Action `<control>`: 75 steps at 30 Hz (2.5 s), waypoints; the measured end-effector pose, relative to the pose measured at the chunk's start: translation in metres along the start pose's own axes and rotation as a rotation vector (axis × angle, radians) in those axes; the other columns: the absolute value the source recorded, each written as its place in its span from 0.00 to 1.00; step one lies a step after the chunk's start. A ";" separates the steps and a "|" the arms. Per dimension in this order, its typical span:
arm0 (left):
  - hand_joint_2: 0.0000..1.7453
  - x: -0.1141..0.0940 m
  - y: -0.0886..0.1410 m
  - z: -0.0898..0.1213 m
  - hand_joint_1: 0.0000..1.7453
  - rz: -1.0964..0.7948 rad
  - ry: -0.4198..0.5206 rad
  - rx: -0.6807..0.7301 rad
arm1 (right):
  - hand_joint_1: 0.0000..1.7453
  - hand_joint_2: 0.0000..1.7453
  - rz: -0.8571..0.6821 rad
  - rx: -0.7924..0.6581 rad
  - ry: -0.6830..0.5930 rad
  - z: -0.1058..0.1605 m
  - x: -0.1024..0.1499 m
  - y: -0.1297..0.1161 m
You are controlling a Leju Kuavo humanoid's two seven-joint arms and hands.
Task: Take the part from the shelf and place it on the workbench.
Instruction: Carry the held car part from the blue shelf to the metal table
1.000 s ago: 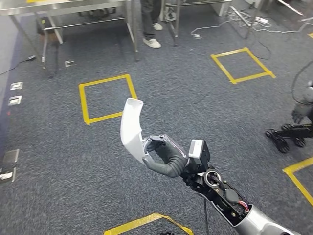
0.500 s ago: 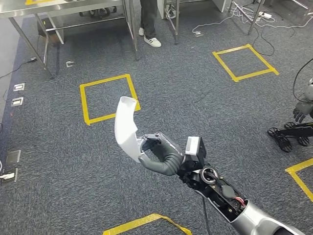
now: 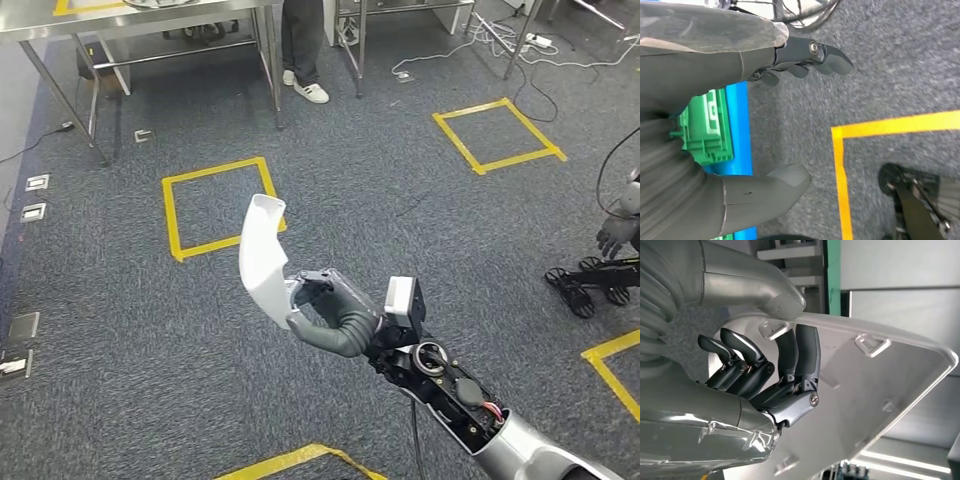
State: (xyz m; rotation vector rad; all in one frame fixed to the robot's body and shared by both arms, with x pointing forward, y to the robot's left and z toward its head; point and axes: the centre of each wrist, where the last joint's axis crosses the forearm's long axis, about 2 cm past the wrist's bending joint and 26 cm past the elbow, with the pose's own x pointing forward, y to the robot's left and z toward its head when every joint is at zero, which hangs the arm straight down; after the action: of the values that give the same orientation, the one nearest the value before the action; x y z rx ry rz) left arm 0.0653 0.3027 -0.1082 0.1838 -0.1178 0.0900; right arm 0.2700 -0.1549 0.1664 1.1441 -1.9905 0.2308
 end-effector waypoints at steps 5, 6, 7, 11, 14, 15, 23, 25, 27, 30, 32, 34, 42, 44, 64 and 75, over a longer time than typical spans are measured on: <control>1.00 0.000 -0.001 0.000 0.00 -0.002 -0.001 -0.002 | 1.00 1.00 -0.005 -0.003 0.005 0.002 -0.002 0.001; 1.00 0.000 -0.002 0.000 0.00 -0.002 -0.001 -0.004 | 1.00 1.00 -0.006 -0.003 0.004 0.002 -0.002 0.001; 1.00 0.000 -0.002 0.000 0.00 -0.002 -0.001 -0.005 | 1.00 1.00 -0.006 -0.003 0.002 0.001 -0.002 0.001; 1.00 0.002 -0.003 0.001 0.00 -0.001 -0.004 -0.006 | 1.00 1.00 -0.009 0.002 0.000 0.001 -0.002 0.001; 1.00 -0.002 -0.004 0.001 0.00 -0.002 0.003 -0.007 | 1.00 1.00 -0.011 0.003 0.002 0.001 -0.003 0.001; 1.00 -0.002 -0.004 0.001 0.00 -0.002 0.005 -0.007 | 1.00 1.00 -0.010 0.003 0.002 0.001 -0.003 0.001; 1.00 0.001 -0.003 0.001 0.00 0.002 -0.001 -0.005 | 1.00 1.00 0.007 0.023 0.005 0.000 -0.003 0.001; 1.00 0.001 -0.002 0.000 0.00 0.002 -0.001 -0.002 | 1.00 1.00 0.006 0.023 0.005 0.000 -0.003 0.002; 1.00 0.001 -0.002 0.000 0.00 0.002 0.000 -0.001 | 1.00 1.00 0.006 0.022 0.007 0.000 -0.004 0.002; 1.00 0.000 -0.003 0.001 0.00 0.002 0.002 -0.004 | 1.00 1.00 0.012 0.025 0.011 0.001 -0.004 0.002; 1.00 0.001 -0.006 0.001 0.00 0.002 0.000 -0.010 | 1.00 1.00 0.018 0.028 0.016 0.001 -0.004 0.002; 1.00 0.002 -0.008 0.002 0.00 0.003 -0.003 -0.013 | 1.00 1.00 0.018 0.029 0.019 0.002 -0.004 0.003; 1.00 0.002 -0.005 0.001 0.00 0.002 -0.003 -0.007 | 1.00 1.00 0.020 0.040 0.015 -0.001 -0.004 0.005; 1.00 -0.001 -0.004 0.001 0.00 -0.004 0.001 -0.005 | 1.00 1.00 0.024 0.041 0.019 -0.001 -0.004 0.006; 1.00 0.001 -0.003 0.001 0.00 -0.009 -0.006 -0.008 | 1.00 1.00 0.029 0.028 0.013 0.000 -0.001 0.009; 1.00 0.000 0.000 0.000 0.00 -0.012 -0.006 -0.006 | 1.00 1.00 0.016 0.025 0.001 -0.002 -0.001 0.010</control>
State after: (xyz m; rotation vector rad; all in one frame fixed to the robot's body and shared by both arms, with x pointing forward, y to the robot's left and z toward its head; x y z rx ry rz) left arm 0.0656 0.3032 -0.1082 0.1787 -0.1230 0.0773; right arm 0.2634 -0.1480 0.1694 1.1436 -2.0014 0.2652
